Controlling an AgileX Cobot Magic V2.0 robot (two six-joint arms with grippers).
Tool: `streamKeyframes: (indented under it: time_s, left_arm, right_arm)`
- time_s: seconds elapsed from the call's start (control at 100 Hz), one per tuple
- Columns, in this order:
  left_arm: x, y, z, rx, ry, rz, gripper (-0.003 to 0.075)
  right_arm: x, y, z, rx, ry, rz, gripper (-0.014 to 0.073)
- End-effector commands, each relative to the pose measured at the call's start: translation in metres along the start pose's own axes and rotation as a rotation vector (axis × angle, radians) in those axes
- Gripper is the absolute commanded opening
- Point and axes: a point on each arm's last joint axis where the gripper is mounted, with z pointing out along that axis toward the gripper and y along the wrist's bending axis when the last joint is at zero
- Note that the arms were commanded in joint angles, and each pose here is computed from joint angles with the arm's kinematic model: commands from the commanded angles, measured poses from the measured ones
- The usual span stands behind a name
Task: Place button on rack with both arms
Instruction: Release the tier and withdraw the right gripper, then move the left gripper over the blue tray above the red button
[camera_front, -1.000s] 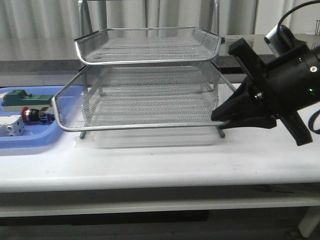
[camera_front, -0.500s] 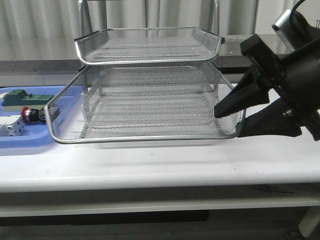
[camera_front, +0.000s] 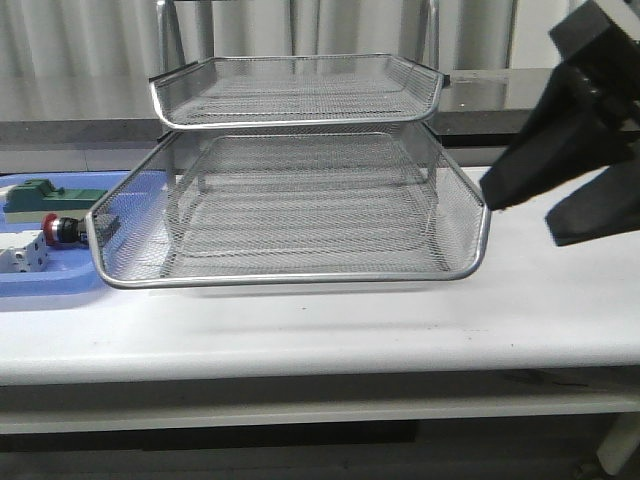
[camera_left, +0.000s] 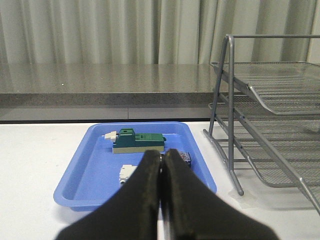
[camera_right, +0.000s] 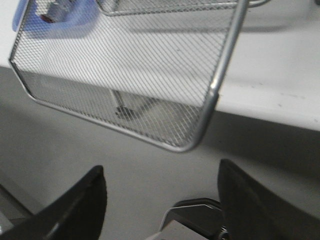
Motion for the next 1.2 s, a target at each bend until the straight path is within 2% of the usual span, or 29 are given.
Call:
streamKeyframes:
  time_s: [0.0,0.3,0.46,0.69,0.91,1.01,1.08,1.19]
  left_arm:
    - [0.006,0.000,-0.002,0.011,-0.069,-0.013,-0.0020]
    - [0.006,0.000,-0.002,0.011,-0.069,-0.013,-0.0020]
    - [0.006,0.000,-0.002,0.011,-0.069,-0.013,-0.0020]
    - [0.006,0.000,-0.002,0.011,-0.069,-0.013,-0.0020]
    - [0.006,0.000,-0.002,0.011,-0.069,-0.013,-0.0020]
    - [0.006,0.000,-0.002,0.011,-0.069,-0.013,-0.0020]
    - [0.006,0.000,-0.002,0.011,-0.069,-0.013,-0.0020]
    - [0.006,0.000,-0.002,0.011,-0.069,-0.013,-0.0020]
  right_arm:
    - [-0.002,0.007,-0.023,0.061,-0.043,-0.029,0.0489]
    - [0.015,0.018,-0.083,0.281,-0.143,-0.128,0.0489]
    - [0.027,0.022,-0.109,0.371,-0.156,-0.128,0.0489]
    - [0.044,0.033,-0.142,0.422,-0.210,-0.118,0.0487]
    - [0.057,0.028,-0.164,0.564,-0.265,-0.086,0.0487]
    - [0.060,0.028,-0.168,0.585,-0.289,-0.089,0.0486]
    - [0.061,0.028,-0.170,0.585,-0.295,-0.090,0.0447]
    - [0.061,0.028,-0.170,0.585,-0.290,-0.088,0.0287]
